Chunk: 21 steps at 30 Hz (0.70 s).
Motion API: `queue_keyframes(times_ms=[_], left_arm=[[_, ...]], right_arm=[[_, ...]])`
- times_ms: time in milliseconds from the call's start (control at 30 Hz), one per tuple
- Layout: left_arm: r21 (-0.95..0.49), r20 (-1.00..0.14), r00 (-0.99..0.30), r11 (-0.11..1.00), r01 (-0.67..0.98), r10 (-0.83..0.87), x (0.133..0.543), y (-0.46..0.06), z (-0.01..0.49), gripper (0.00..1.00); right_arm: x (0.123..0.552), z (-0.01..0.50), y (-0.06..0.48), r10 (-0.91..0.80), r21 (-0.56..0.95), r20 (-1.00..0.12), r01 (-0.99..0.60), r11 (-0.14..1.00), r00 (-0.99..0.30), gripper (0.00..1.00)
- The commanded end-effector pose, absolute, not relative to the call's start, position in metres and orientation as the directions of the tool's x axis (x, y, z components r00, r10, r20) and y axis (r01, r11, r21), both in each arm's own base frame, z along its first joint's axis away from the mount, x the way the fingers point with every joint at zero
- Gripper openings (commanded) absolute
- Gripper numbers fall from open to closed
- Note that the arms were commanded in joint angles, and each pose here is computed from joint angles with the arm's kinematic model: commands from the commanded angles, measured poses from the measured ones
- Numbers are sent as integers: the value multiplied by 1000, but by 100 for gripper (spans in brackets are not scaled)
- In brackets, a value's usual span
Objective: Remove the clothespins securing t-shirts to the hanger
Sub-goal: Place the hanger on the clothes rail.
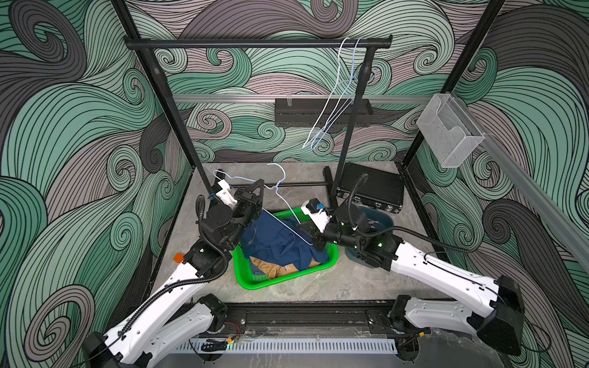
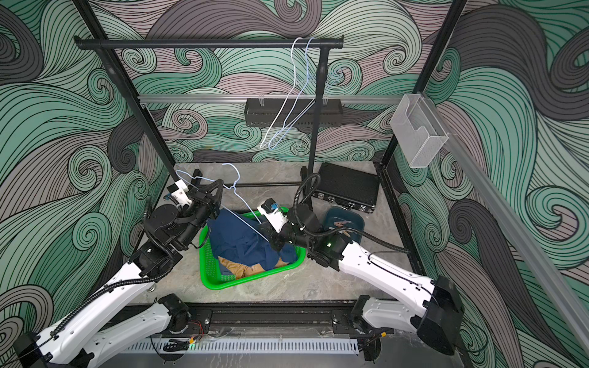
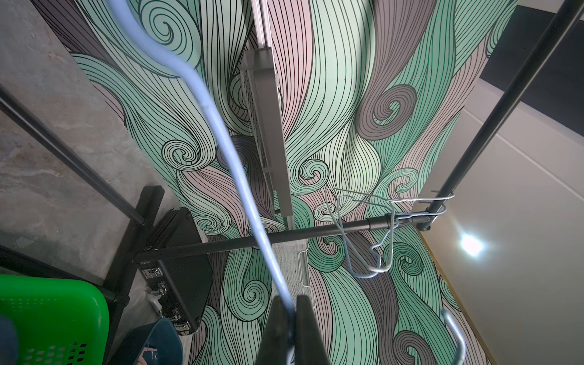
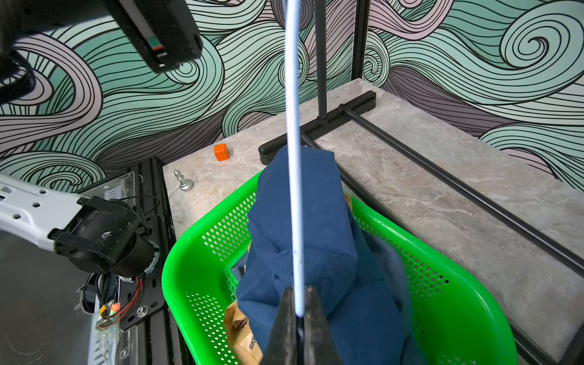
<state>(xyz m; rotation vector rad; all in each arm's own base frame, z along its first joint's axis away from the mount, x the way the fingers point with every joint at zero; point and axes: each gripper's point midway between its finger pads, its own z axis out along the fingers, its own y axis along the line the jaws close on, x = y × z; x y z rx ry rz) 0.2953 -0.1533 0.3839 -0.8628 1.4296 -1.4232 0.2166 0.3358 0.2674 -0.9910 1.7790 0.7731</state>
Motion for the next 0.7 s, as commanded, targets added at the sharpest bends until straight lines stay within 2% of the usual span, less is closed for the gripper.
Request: queue_keyframes(times_ms=[0, 100, 200, 300, 467, 600, 667], left_arm=[[-988, -99, -309, 57, 144, -946, 293, -145, 393, 4], [-989, -95, -302, 56, 136, -949, 293, -143, 390, 15], [-988, -112, -297, 76, 132, -948, 292, -142, 389, 42], [-986, -131, -296, 95, 134, -946, 291, -141, 389, 56], [-970, -235, -303, 203, 135, -924, 284, -139, 391, 69], [-890, -452, -345, 392, 233, -822, 267, -147, 406, 69], [-854, -517, -369, 439, 278, -773, 255, -150, 413, 69]], right_arm=[[218, 286, 337, -256, 73, -942, -875, 479, -219, 0], [219, 290, 334, -250, 72, -943, -870, 488, -218, 0], [220, 292, 332, -250, 77, -940, -860, 504, -230, 0], [223, 295, 328, -246, 85, -936, -842, 532, -250, 0], [226, 304, 318, -215, 117, -929, -792, 600, -300, 0], [225, 316, 311, -188, 104, -929, -713, 693, -318, 0], [221, 326, 313, -185, 75, -937, -689, 721, -295, 0]])
